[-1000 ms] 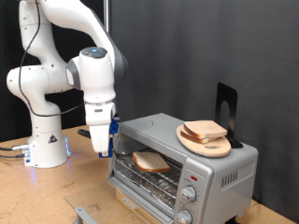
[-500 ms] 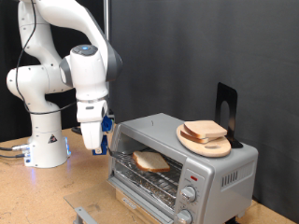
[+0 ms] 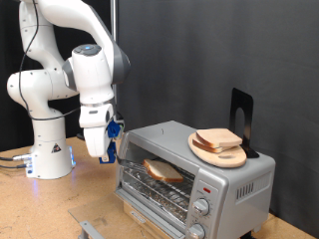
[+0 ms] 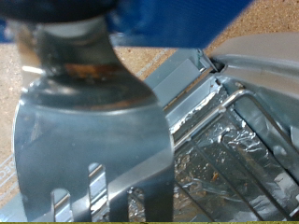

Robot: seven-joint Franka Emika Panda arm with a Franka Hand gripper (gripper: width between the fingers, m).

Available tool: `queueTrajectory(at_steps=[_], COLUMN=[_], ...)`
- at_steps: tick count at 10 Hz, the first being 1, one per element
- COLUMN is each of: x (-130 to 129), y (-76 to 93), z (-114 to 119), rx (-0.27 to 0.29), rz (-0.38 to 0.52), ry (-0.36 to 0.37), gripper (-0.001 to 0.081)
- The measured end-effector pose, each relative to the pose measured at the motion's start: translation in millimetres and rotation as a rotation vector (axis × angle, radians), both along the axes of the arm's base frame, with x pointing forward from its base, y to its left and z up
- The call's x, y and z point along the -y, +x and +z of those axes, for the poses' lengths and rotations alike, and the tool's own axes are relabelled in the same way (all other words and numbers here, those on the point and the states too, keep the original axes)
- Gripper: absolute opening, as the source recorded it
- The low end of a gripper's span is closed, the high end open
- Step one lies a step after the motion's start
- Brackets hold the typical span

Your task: Make a piece of toast with the oven

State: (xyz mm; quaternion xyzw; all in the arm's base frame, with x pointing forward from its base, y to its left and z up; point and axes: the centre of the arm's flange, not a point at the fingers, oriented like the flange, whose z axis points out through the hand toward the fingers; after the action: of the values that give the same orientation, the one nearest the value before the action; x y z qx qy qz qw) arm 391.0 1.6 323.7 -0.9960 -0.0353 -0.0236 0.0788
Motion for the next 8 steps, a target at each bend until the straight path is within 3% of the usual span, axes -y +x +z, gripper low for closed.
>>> queueTrajectory(at_steps=[3, 6, 8], x=[4.3, 28.1, 41.0], y=[-0.7, -19.8, -29.2], z=[0.2, -5.9, -4.6], rx=[-0.005, -0.055, -0.04], rz=[0.012, 0.04, -0.005], ry=[0.003, 0.006, 0.02], gripper=[0.0433, 0.0433, 0.0433])
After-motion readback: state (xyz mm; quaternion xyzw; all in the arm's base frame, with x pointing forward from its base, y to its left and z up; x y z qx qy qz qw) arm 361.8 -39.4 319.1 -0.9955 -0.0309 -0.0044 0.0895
